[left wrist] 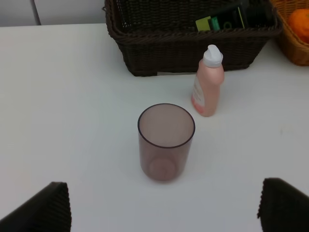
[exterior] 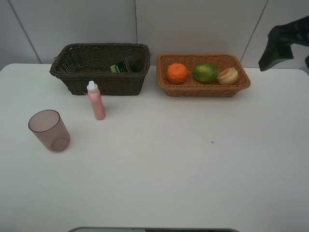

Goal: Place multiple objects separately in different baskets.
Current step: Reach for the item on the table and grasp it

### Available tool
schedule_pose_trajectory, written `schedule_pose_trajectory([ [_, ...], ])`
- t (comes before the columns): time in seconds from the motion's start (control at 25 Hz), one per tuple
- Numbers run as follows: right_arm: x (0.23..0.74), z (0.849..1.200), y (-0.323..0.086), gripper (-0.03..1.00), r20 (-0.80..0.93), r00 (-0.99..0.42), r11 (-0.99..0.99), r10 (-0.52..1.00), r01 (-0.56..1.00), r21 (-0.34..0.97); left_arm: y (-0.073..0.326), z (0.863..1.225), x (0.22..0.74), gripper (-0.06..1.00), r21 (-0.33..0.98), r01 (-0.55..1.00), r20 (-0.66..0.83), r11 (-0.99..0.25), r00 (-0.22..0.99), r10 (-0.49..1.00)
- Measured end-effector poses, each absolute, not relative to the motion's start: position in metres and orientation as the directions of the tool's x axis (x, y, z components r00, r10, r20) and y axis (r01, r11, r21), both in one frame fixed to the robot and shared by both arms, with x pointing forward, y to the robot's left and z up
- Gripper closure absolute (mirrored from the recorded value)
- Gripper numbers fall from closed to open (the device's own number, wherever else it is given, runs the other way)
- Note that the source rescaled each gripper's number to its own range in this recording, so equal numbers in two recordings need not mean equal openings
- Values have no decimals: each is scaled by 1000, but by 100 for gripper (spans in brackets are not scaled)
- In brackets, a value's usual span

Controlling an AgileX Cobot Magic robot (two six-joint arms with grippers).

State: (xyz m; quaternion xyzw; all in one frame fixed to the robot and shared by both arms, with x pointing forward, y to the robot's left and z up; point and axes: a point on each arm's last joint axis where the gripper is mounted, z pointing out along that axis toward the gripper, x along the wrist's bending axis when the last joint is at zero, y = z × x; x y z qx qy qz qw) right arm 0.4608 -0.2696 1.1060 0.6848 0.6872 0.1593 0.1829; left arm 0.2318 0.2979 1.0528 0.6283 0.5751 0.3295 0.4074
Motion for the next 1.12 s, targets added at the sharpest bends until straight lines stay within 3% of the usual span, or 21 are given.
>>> schedule_pose_trajectory([
  [0.32, 369, 1120, -307, 10, -9, 168, -129, 986, 789, 601, 298, 1053, 232, -6, 891, 454, -55, -7, 121, 991],
  [0.68, 301, 1121, -309, 10, 21, 187, -146, 982, 690, 709, 298, 1053, 232, -6, 891, 454, -55, -7, 121, 991],
  [1.12, 263, 1094, -310, 10, -26, 128, -61, 991, 632, 773, 298, 1053, 232, -6, 891, 454, -55, -7, 121, 991],
])
